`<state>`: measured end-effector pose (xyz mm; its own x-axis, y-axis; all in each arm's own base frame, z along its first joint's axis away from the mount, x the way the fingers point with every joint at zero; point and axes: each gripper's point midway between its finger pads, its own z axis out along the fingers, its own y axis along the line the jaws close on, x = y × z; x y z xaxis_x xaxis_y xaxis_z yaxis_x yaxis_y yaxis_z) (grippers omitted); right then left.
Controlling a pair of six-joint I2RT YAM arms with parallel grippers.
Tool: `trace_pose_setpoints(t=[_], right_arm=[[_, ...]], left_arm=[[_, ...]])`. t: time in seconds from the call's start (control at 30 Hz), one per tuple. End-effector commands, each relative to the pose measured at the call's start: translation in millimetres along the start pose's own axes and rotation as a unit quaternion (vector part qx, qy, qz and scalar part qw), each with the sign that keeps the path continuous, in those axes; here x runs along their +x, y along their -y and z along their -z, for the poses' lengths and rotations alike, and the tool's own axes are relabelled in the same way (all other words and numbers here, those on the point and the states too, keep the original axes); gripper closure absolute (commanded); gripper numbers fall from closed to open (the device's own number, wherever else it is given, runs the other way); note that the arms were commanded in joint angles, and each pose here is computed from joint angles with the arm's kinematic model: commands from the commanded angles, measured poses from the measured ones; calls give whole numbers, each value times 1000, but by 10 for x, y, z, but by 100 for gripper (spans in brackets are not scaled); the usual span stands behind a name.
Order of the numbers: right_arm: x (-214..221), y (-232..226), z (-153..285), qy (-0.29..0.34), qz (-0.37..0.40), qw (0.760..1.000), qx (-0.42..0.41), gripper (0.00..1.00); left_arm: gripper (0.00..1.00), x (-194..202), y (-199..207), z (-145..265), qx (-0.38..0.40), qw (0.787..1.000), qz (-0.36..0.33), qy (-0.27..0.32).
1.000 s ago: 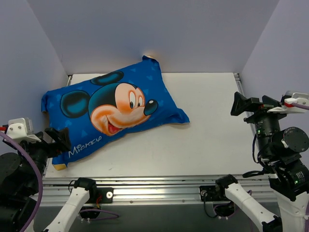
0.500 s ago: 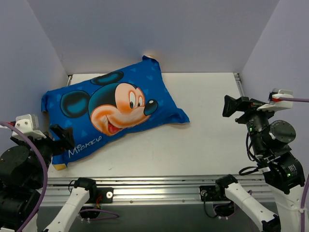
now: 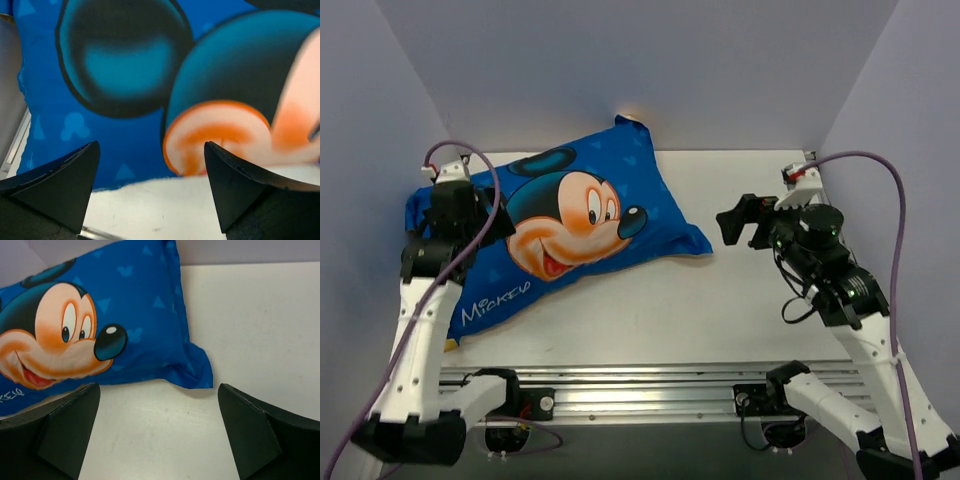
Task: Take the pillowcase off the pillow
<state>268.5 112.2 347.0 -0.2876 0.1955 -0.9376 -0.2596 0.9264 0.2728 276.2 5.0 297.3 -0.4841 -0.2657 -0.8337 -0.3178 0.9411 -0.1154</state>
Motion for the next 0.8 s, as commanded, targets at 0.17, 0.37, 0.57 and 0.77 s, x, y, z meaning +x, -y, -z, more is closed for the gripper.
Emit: trace_pose_setpoints(t=[0.17, 0.37, 0.57, 0.77], right_arm=[[323, -294, -416, -63, -24, 995, -76, 0], [568, -326, -525, -88, -46, 991, -85, 0], [876, -255, -619, -118, -78, 988, -67, 0], [1280, -307, -819, -168, -119, 975, -79, 0]], left_arm=[[6, -523, -605, -1112, -70, 986, 150, 39], [6, 128, -635, -1661, -54, 977, 199, -60], [6, 1121, 127, -1467, 62, 950, 241, -186], [6, 1859, 1083, -511, 165, 923, 232, -259]])
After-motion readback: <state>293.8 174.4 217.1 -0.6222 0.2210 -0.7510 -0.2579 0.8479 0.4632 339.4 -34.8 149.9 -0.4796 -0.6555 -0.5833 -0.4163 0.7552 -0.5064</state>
